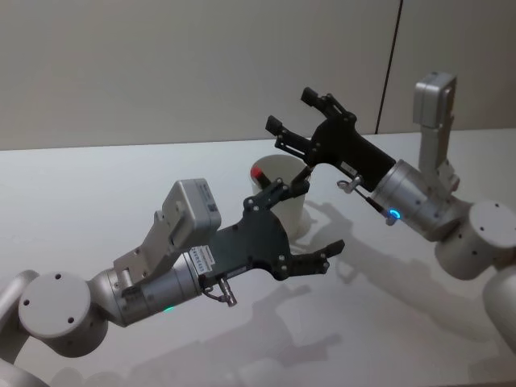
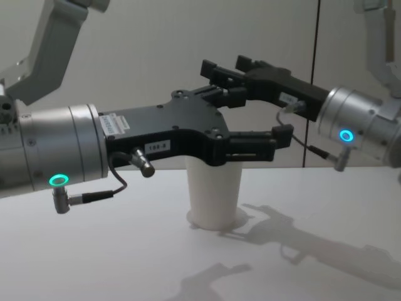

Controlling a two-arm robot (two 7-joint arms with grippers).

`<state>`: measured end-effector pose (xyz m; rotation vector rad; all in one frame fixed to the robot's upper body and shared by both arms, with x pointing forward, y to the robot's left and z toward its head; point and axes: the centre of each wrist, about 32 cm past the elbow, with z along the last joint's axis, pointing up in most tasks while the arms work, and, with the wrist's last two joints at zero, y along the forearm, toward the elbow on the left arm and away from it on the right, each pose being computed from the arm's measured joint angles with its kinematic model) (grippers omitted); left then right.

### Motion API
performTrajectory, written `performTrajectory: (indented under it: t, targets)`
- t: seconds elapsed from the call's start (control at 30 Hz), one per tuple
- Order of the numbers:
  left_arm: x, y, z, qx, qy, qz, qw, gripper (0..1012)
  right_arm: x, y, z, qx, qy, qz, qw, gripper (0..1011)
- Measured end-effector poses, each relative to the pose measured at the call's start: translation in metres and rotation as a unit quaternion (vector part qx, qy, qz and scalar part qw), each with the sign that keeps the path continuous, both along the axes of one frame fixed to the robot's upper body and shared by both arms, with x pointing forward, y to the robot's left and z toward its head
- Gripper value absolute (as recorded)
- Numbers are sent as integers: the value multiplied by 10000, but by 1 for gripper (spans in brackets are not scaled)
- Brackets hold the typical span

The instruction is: Place the pen into the pen holder.

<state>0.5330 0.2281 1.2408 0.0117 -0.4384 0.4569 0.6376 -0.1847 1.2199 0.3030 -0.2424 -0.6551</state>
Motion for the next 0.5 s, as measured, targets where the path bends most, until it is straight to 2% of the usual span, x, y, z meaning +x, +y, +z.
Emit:
performTrajectory:
  t: [0.07,0.5]
  targets:
    - [0,0,0,0,0,0,10000,1004,-24,-33,11,-14,-4,-31,10000,997]
    - [0,0,0,0,0,0,10000,1004,-210,-300,77,-52,-46,-253,9997,1001]
